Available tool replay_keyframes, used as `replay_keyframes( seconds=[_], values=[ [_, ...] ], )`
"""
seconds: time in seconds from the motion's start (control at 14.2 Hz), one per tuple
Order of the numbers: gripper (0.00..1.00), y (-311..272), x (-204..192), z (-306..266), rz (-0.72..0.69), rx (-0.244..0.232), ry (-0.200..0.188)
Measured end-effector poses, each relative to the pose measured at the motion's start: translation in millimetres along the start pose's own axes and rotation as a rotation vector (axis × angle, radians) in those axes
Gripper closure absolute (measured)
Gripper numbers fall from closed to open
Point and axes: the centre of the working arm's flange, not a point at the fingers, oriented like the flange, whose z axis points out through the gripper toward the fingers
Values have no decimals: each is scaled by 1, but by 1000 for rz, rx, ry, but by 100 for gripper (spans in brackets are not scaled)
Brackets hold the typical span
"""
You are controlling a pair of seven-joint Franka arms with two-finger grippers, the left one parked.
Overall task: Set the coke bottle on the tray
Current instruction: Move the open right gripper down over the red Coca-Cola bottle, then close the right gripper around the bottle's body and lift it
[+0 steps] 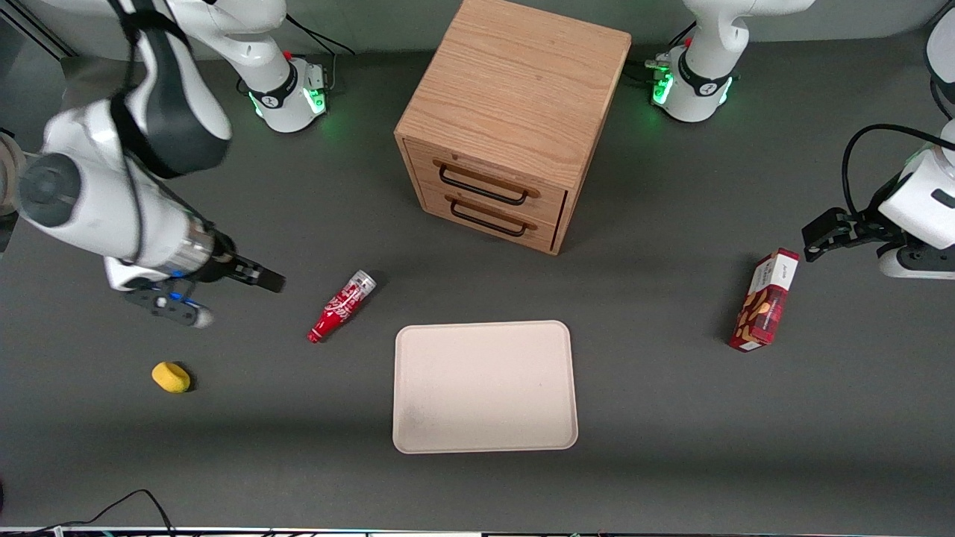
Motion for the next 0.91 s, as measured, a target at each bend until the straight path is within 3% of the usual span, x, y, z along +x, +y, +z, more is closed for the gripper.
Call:
replay_keyframes(
  seconds=[0.14,0.35,0.91],
  values=[
    [0,-25,-8,41,97,-41,22],
    [0,-38,-17,110,215,-58,9],
    [0,-2,-11,232,329,-9,0]
  ],
)
